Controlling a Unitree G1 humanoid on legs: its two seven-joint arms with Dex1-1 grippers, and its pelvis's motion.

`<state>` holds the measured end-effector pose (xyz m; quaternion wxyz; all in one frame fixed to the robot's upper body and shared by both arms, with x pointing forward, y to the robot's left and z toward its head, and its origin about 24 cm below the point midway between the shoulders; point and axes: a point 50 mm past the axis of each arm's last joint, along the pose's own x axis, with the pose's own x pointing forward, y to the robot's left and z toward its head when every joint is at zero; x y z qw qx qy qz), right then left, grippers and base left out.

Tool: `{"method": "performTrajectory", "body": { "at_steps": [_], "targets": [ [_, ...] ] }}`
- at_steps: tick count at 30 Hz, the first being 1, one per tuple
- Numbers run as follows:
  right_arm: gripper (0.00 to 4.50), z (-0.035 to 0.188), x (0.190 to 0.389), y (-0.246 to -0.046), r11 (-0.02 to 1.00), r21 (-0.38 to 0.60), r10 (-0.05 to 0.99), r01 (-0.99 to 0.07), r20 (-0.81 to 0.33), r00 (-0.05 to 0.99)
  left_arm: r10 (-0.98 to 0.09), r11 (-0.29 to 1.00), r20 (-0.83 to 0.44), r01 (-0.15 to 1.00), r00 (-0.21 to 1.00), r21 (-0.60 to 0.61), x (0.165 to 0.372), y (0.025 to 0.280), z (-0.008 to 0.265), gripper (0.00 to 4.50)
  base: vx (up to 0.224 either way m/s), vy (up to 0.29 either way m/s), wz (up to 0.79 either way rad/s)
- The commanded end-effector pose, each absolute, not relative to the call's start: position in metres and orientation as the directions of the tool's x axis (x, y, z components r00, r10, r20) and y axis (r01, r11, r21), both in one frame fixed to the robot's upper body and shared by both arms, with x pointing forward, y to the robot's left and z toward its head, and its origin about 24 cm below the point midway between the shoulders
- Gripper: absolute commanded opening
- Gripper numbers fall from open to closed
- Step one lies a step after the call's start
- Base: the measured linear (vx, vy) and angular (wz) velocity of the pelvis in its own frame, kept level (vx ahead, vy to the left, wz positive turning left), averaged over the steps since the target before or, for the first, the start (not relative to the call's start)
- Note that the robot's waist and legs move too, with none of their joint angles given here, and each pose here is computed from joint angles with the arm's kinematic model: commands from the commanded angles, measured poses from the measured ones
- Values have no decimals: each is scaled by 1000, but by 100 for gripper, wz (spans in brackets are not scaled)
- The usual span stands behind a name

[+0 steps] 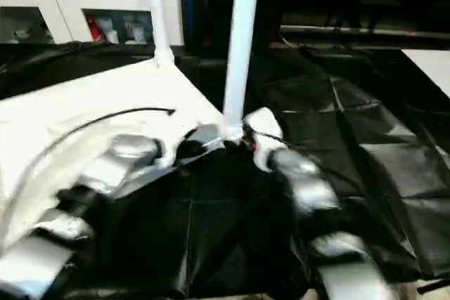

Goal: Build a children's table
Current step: Rotate leg to tighten

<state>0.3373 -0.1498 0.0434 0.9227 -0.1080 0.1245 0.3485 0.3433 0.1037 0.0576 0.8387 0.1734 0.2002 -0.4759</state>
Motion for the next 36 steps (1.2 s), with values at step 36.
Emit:
{"method": "performTrajectory", "body": {
  "at_steps": [36],
  "targets": [
    [275,41,328,-151,671,-50,678,-740,-361,640,-822,283,-518,959,236,-11,321,112,57,0,0,0,0]
  ]
}}
